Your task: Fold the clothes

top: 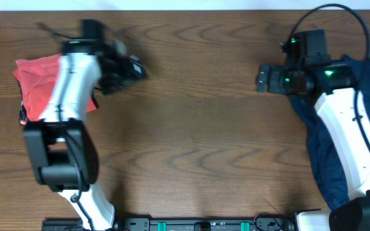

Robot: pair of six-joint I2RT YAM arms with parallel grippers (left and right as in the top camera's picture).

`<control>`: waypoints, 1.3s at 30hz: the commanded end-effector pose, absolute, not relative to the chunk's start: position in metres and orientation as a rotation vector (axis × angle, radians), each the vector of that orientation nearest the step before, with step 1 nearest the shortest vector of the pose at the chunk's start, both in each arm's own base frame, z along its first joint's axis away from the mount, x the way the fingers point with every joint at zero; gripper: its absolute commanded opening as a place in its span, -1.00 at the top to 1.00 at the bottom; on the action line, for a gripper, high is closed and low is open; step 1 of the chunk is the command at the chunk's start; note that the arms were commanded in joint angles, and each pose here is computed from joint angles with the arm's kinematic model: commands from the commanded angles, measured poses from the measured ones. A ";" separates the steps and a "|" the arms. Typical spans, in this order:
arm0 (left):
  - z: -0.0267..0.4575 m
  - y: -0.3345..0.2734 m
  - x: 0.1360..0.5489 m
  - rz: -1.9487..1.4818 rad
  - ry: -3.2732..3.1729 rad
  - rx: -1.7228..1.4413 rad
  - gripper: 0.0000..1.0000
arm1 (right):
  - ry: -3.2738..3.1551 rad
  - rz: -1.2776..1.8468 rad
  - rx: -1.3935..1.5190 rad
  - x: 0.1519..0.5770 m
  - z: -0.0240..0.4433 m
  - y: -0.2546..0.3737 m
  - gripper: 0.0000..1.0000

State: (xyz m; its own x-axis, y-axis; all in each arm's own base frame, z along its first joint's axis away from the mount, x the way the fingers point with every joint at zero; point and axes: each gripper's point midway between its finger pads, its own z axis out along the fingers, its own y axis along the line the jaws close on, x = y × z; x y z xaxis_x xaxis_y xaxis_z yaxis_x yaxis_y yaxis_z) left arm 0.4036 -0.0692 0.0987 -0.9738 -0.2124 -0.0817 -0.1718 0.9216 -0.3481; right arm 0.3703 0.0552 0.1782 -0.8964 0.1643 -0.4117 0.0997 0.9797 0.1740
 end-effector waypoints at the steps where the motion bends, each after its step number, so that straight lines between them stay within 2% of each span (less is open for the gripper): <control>1: 0.083 -0.076 0.367 -0.249 3.126 -0.152 -0.96 | 2.765 0.186 0.202 0.357 0.169 0.037 -0.99; 6: 0.090 -0.091 0.296 -0.156 3.402 -0.130 -0.96 | 2.973 0.156 0.292 0.307 0.155 0.023 -0.98; 10: 0.108 -0.090 0.258 -0.097 3.538 -0.100 -0.96 | 3.148 0.128 0.320 0.262 0.153 0.022 -0.98; 16: 0.142 -0.088 0.242 -0.144 3.420 -0.057 -0.96 | 3.140 0.168 0.318 0.232 0.176 0.025 -0.99; 22: 0.186 -0.085 0.242 -0.261 2.936 -0.005 -0.96 | 2.666 0.199 0.265 0.241 0.224 0.025 -0.98; 27: 0.222 -0.054 0.230 -0.143 2.450 -0.064 -0.96 | 2.233 0.167 0.238 0.225 0.258 0.015 -0.98; 33: 0.236 -0.036 0.197 -0.200 2.160 -0.110 -0.96 | 1.982 0.142 0.266 0.195 0.265 0.000 -0.98; 39: 0.249 -0.025 0.166 -0.239 2.051 -0.117 -0.96 | 2.025 0.134 0.268 0.165 0.245 -0.003 -0.99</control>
